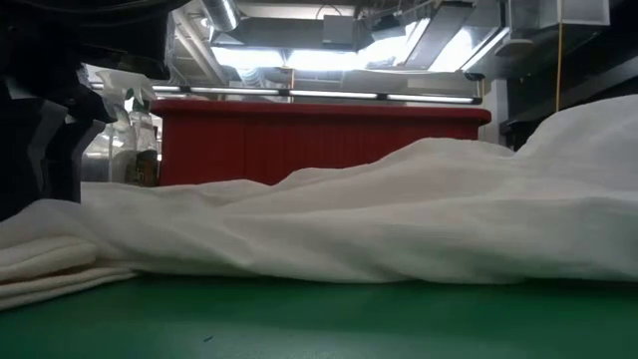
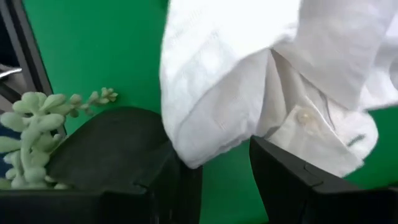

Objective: Fold Laundry from Bin
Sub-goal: Fold the white polo shirt

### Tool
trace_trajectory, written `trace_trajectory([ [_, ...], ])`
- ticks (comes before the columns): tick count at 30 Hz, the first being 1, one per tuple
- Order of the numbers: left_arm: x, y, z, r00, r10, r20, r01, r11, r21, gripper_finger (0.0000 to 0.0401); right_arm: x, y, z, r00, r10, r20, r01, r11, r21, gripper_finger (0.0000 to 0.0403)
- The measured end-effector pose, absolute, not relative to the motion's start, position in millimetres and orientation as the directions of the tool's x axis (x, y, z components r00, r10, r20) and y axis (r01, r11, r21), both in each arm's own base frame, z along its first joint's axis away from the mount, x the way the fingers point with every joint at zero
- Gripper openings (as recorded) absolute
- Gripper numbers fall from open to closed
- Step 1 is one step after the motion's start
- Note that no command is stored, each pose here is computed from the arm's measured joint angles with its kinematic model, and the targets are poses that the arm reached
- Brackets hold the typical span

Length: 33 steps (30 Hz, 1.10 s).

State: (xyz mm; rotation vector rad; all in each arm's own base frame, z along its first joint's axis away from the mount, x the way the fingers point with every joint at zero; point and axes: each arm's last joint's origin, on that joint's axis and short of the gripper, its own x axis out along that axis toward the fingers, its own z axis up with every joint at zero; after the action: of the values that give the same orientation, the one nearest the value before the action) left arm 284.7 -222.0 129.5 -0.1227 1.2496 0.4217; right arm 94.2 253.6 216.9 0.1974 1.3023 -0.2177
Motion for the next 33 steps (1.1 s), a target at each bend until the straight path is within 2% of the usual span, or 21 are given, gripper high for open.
trace_trajectory([
  [6, 284.8, -222.0, 129.5, 0.251, 0.243, -0.937, -0.375, 0.917, 0.137, 0.0102, 93.2, 253.2, 216.7, 0.229, -0.047, -0.972, 0.276, 0.961, 0.018, 0.0192],
  [9, 284.8, -222.0, 129.5, 0.251, 0.242, -0.937, -0.375, 0.917, 0.137, 0.0102, 93.0, 253.3, 216.6, 0.221, -0.044, -0.974, 0.276, 0.961, 0.019, 0.0175],
  [12, 284.8, -222.0, 129.5, 0.251, 0.242, -0.937, -0.375, 0.917, 0.136, 0.0102, 92.7, 253.5, 216.5, 0.211, -0.04, -0.977, 0.276, 0.961, 0.02, 0.0134],
  [18, 284.9, -222.0, 129.5, 0.252, 0.242, -0.937, -0.375, 0.917, 0.137, 0.0102, 90.3, 247.1, 216.4, 0.184, -0.106, -0.977, 0.279, 0.959, -0.051, 0.0014],
  [23, 285.3, -222.2, 129.6, 0.257, 0.242, -0.936, -0.376, 0.917, 0.134, 0.0102, 83.9, 232.6, 233.5, 0.074, -0.27, -0.96, 0.348, 0.909, -0.229, 0.0027],
  [26, 285.4, -222.2, 129.6, 0.258, 0.243, -0.935, -0.375, 0.917, 0.135, 0.0102, 80.6, 226.4, 251.4, 0.009, -0.346, -0.938, 0.344, 0.882, -0.322, 0.0019],
  [29, 285.4, -222.2, 129.6, 0.258, 0.243, -0.935, -0.375, 0.917, 0.135, 0.0102, 81.3, 229.1, 262.1, 0.02, -0.293, -0.956, 0.309, 0.911, -0.273, 0.0004],
  [33, 285.3, -222.1, 129.6, 0.256, 0.242, -0.936, -0.374, 0.917, 0.135, 0.0102, 82.1, 230.9, 265.7, 0.034, -0.274, -0.961, 0.308, 0.918, -0.251, 0.0009],
])
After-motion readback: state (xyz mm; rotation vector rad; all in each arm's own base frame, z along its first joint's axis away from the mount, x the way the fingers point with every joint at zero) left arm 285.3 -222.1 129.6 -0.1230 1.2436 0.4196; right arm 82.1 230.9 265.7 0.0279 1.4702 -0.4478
